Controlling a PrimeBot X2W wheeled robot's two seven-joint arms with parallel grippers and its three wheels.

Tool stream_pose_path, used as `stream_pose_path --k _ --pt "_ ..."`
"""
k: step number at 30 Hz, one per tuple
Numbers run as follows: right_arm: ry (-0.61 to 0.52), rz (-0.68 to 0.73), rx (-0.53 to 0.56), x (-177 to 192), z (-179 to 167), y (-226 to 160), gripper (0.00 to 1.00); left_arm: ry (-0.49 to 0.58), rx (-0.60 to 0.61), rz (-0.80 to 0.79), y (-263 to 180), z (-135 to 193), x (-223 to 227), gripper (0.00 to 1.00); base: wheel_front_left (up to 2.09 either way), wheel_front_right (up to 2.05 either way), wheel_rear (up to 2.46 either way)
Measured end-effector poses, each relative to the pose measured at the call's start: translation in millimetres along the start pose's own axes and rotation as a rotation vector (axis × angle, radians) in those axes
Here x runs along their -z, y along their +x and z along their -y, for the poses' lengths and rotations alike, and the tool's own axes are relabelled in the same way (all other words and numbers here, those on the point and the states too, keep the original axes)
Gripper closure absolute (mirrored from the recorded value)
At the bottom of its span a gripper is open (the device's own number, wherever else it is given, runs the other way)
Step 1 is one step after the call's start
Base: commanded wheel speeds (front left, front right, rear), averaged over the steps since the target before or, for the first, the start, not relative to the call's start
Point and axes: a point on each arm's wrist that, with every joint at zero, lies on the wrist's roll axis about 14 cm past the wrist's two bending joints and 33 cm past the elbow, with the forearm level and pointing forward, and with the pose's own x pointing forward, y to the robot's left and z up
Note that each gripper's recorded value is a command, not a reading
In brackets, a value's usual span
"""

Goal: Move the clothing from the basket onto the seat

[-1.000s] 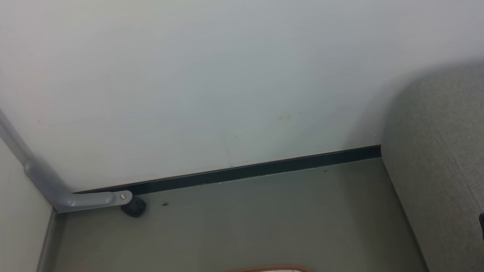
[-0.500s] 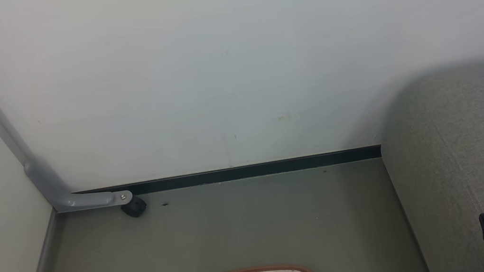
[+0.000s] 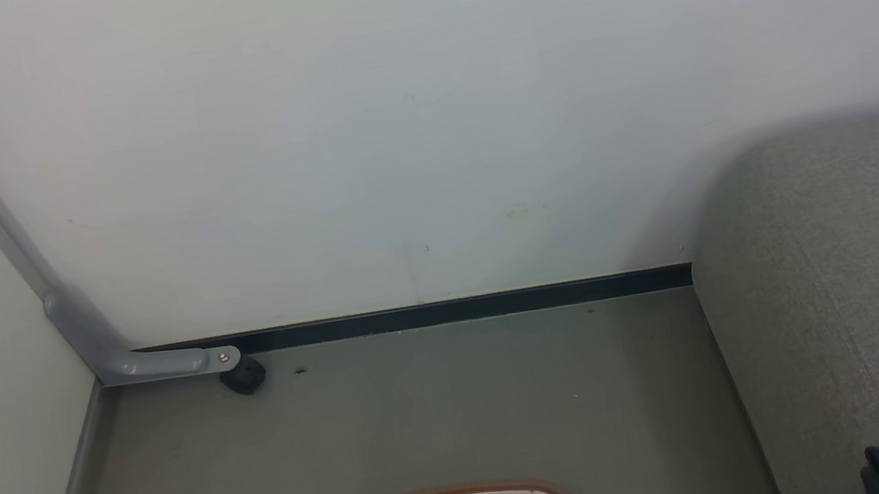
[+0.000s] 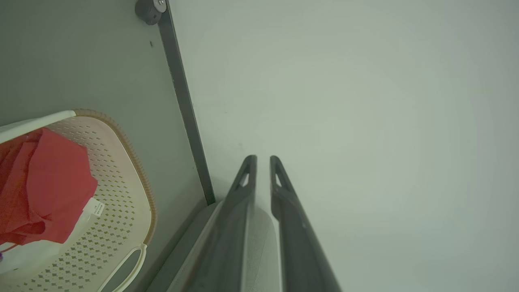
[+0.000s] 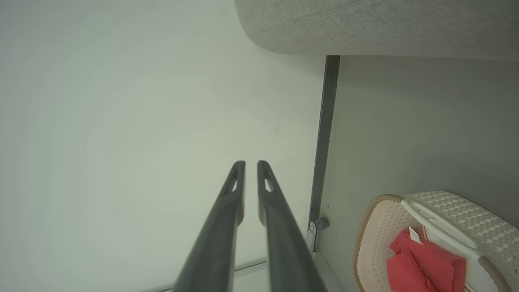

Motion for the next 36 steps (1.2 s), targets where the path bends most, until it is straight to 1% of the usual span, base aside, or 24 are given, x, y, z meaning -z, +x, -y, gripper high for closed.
stream_pose_path --k 2,6,10,21,26,29,36 --pt "0.005 0.000 0.024 1.6 8.8 -3.9 0.00 -0.003 -0.026 0.003 -4.0 -9.3 0.2 0.00 0.00 0.00 0.00" --pt "-0.003 0.010 0.025 0.9 9.1 -4.3 0.00 -0.001 -0.028 0.008 -4.1 -10.1 0.9 0.00 0.00 0.00 0.00" --pt "-0.010 0.019 0.020 0.5 7.4 -4.4 0.00 0.001 -0.027 0.016 -4.0 -9.7 1.0 0.00 0.00 0.00 0.00" --pt "-0.075 0.057 -0.006 -5.8 -3.5 -4.2 0.00 0.017 -0.021 0.056 -4.4 -7.6 -5.4 0.00 0.00 0.00 0.00" --pt "-0.103 0.069 -0.019 -6.6 -9.6 -4.1 0.00 0.051 -0.014 0.078 -4.5 -4.5 -10.2 0.00 0.00 0.00 0.00" --pt "-0.138 0.075 -0.024 -6.9 -13.8 -3.9 0.00 0.069 -0.002 0.093 -4.5 -0.3 -13.3 0.00 0.00 0.00 0.00" --pt "-0.249 0.098 -0.048 -6.8 -30.0 -3.3 0.00 0.200 0.032 0.120 -2.9 16.8 -17.6 0.00 0.00 0.00 0.00"
